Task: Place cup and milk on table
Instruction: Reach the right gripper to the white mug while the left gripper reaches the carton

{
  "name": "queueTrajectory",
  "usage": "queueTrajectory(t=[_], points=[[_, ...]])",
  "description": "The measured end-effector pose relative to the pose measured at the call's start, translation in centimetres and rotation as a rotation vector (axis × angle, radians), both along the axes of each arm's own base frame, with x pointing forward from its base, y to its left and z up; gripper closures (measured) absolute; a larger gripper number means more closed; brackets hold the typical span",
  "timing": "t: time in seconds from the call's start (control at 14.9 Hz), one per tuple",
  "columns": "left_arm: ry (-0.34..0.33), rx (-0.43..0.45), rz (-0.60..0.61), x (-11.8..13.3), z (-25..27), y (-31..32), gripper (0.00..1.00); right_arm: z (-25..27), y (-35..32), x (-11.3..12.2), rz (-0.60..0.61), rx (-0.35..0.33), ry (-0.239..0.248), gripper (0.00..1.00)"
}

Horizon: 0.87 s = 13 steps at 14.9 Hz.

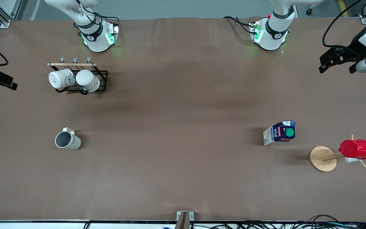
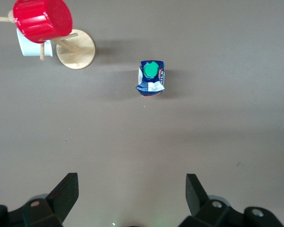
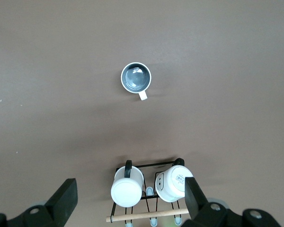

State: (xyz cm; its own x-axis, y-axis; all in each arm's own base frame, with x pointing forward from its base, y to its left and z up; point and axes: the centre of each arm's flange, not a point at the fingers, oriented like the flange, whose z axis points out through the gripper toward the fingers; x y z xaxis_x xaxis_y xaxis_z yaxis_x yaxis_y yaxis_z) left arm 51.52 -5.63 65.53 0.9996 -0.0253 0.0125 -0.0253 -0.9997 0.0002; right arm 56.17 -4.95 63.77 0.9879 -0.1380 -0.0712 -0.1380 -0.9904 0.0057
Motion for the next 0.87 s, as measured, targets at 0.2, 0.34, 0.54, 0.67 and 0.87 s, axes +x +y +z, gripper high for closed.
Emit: queueTrajectory(t=[0.2, 0.34, 0.54, 0.67, 0.87], points=[[-0.001, 0.0, 0.008, 0.1, 0.1, 0.5, 0.0, 0.0, 0.0, 0.0, 0.0, 0.0, 0.0, 0.0], [-0.003, 0.0, 0.011, 0.1, 0.1, 0.7, 0.0, 0.0, 0.0, 0.0, 0.0, 0.0, 0.0, 0.0], [0.024, 0.001, 0.012, 1.5, -1.8, 0.6, 0.0, 0.0, 0.0, -0.1, 0.007, 0.001, 0.004, 0.0], [0.041, 0.0, 0.011, 3.6, -4.6, 0.5, 0.0, -0.2, -0.1, -0.2, 0.052, 0.006, 0.015, 0.0], [0.039, -0.003, 0.006, 7.0, -10.8, -0.2, 0.0, -2.6, -0.5, 0.5, 0.092, 0.014, 0.051, 0.0]])
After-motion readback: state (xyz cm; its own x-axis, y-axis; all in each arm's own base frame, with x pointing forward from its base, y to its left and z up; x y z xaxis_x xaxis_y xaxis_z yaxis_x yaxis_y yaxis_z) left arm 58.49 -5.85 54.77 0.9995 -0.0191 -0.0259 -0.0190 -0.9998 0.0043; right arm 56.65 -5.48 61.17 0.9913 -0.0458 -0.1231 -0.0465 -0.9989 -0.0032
